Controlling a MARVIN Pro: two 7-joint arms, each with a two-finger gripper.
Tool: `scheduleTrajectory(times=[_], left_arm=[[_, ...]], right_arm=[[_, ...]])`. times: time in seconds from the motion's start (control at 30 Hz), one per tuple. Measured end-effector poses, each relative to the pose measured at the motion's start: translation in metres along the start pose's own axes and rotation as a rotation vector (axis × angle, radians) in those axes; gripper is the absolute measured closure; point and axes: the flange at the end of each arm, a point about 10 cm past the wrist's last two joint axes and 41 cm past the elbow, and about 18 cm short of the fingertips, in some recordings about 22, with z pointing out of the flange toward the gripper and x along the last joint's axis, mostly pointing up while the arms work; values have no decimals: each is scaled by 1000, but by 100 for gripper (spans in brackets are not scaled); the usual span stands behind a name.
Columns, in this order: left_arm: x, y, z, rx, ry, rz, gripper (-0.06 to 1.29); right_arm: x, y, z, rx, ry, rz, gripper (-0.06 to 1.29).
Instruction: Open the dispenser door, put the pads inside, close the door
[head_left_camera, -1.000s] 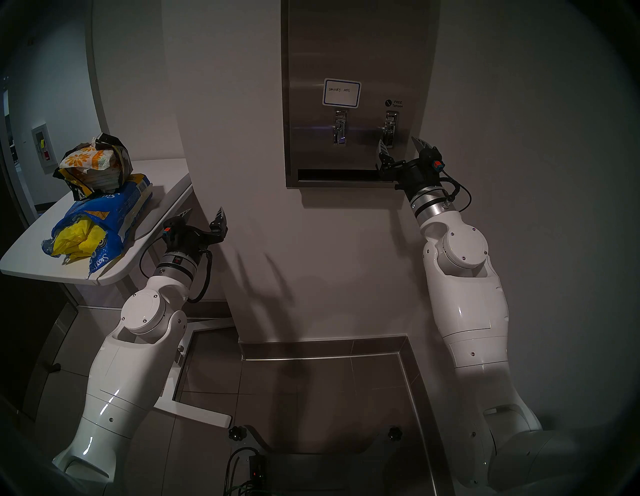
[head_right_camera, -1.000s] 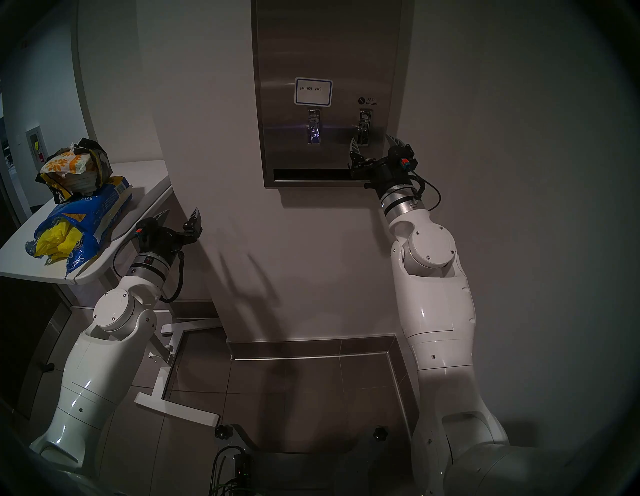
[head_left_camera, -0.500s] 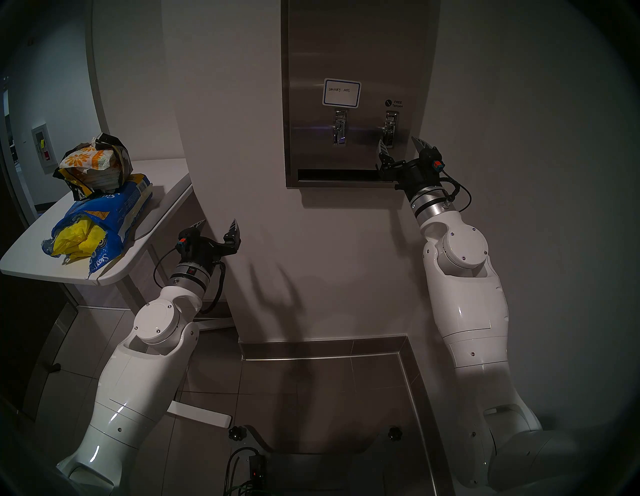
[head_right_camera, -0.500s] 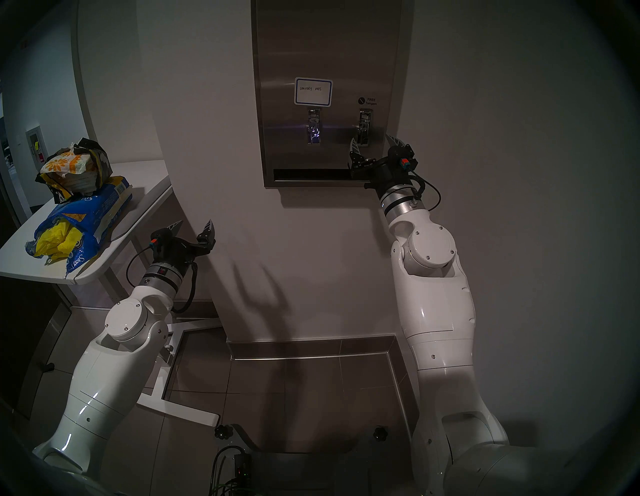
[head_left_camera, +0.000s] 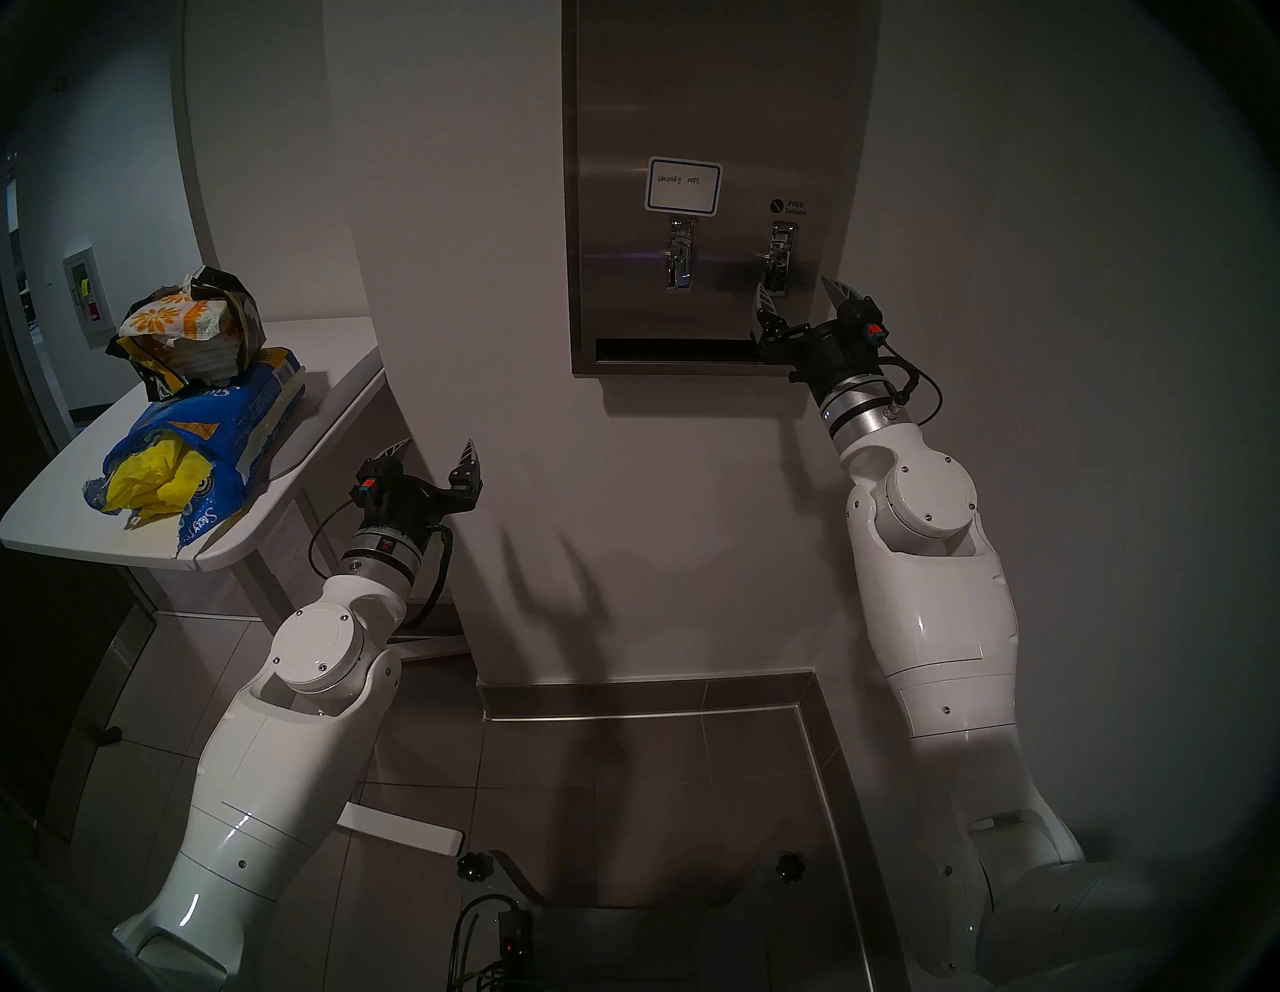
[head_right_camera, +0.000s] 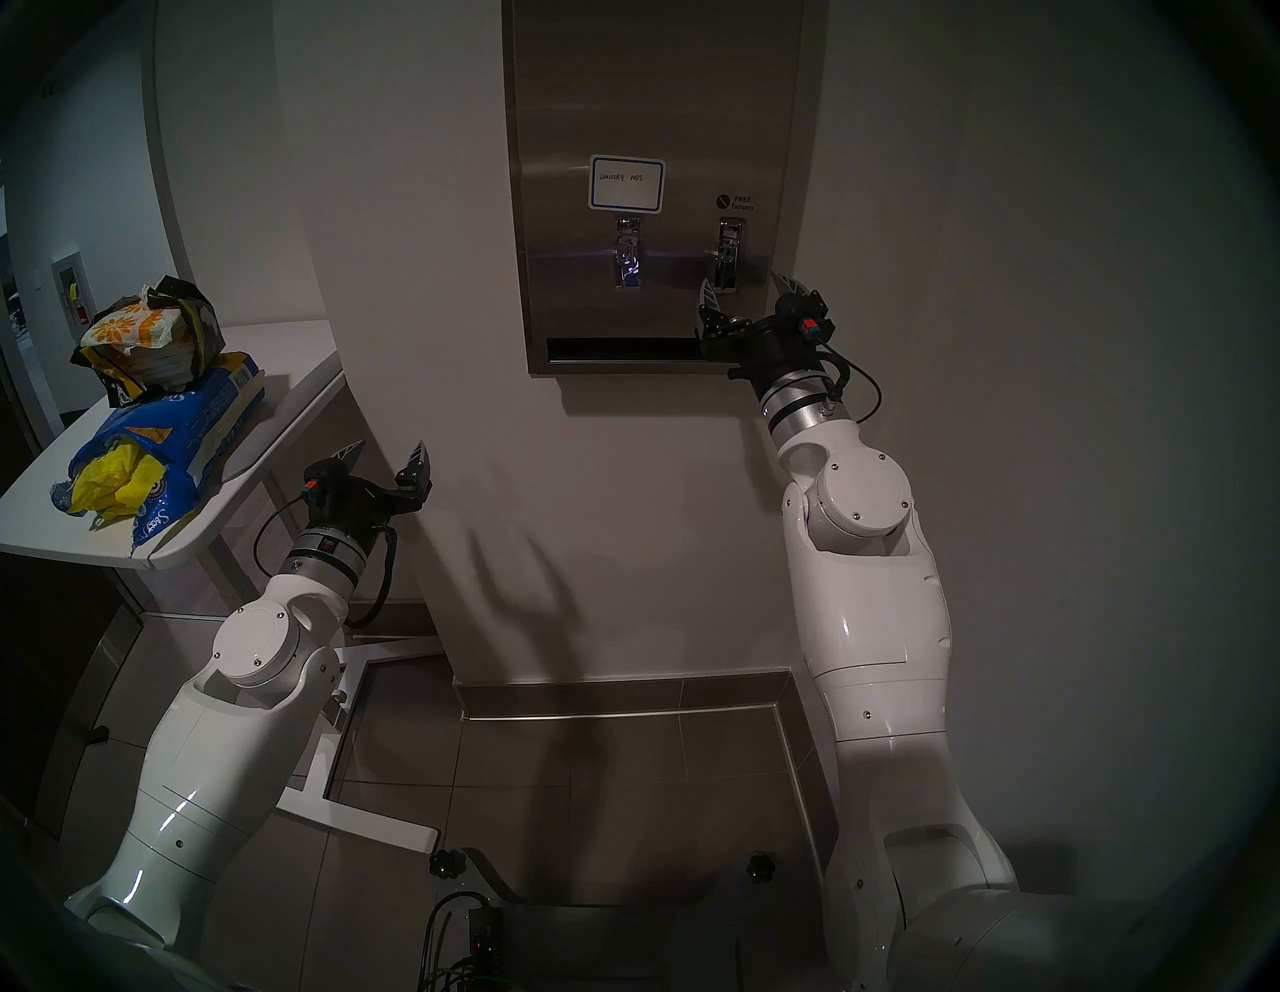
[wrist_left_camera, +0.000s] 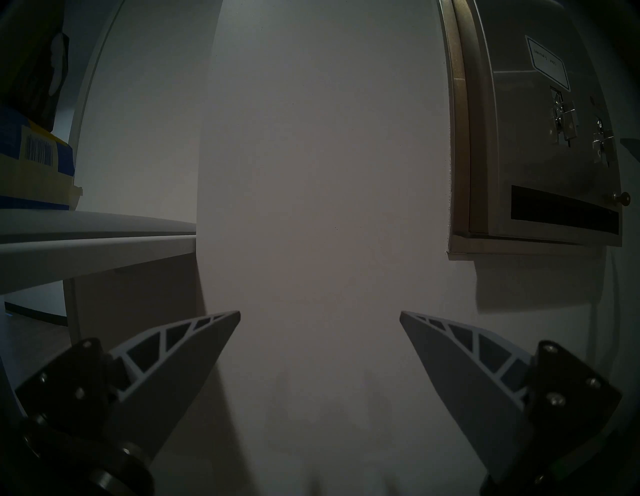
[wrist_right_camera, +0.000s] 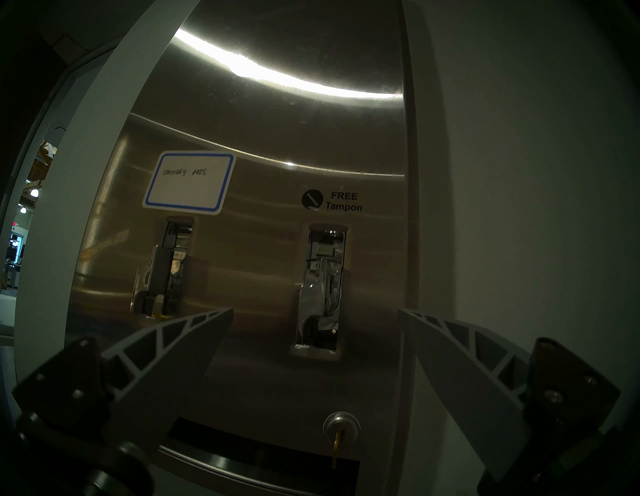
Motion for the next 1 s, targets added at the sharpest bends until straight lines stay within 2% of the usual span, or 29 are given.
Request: scheduleTrajectory(times=[0.47,1.0], left_arm=[[0,1,0,-12,2,6,-3],[0,2,-1,-17,2,5,-3]], right_arm=[[-9,-2,-12,-4,-80,-61,-1],[-24,-8,-17,-20,-116,-143,-1]])
